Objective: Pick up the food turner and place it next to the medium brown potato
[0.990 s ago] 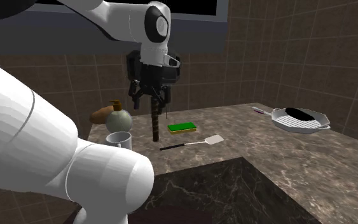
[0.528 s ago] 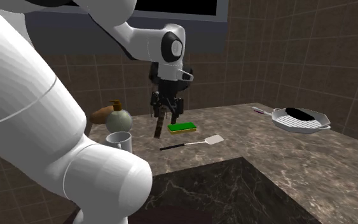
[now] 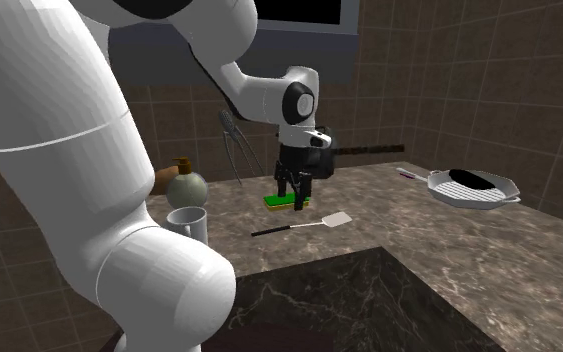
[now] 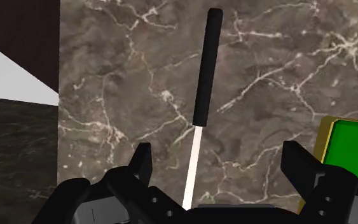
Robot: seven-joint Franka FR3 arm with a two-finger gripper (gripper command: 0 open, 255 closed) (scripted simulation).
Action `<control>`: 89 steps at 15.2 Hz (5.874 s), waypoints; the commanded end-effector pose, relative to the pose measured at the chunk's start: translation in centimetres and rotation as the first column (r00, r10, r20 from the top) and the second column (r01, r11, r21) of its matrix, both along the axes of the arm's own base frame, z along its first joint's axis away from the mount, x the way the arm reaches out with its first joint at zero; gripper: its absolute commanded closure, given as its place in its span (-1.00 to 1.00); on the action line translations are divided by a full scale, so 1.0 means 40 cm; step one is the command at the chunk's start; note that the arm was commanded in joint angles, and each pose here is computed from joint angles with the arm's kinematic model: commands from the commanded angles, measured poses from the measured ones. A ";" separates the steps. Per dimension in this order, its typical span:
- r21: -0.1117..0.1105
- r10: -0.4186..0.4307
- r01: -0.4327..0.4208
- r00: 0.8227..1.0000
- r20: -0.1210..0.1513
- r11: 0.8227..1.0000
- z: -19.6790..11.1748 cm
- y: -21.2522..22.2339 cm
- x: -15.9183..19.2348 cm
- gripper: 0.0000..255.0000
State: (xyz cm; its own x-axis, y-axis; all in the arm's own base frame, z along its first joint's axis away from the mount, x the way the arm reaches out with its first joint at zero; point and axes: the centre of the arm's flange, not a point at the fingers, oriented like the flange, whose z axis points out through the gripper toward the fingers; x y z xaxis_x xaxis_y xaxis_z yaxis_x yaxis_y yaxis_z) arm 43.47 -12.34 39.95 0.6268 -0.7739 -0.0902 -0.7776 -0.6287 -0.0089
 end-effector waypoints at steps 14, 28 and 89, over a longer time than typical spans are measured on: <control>-0.024 -0.162 0.163 0.987 0.008 0.986 -0.153 -0.076 0.022 -1.00; -0.024 -0.162 0.163 0.987 0.008 0.986 -0.152 -0.076 0.022 1.00; -0.024 -0.162 0.163 0.987 0.008 0.986 0.219 0.606 0.425 1.00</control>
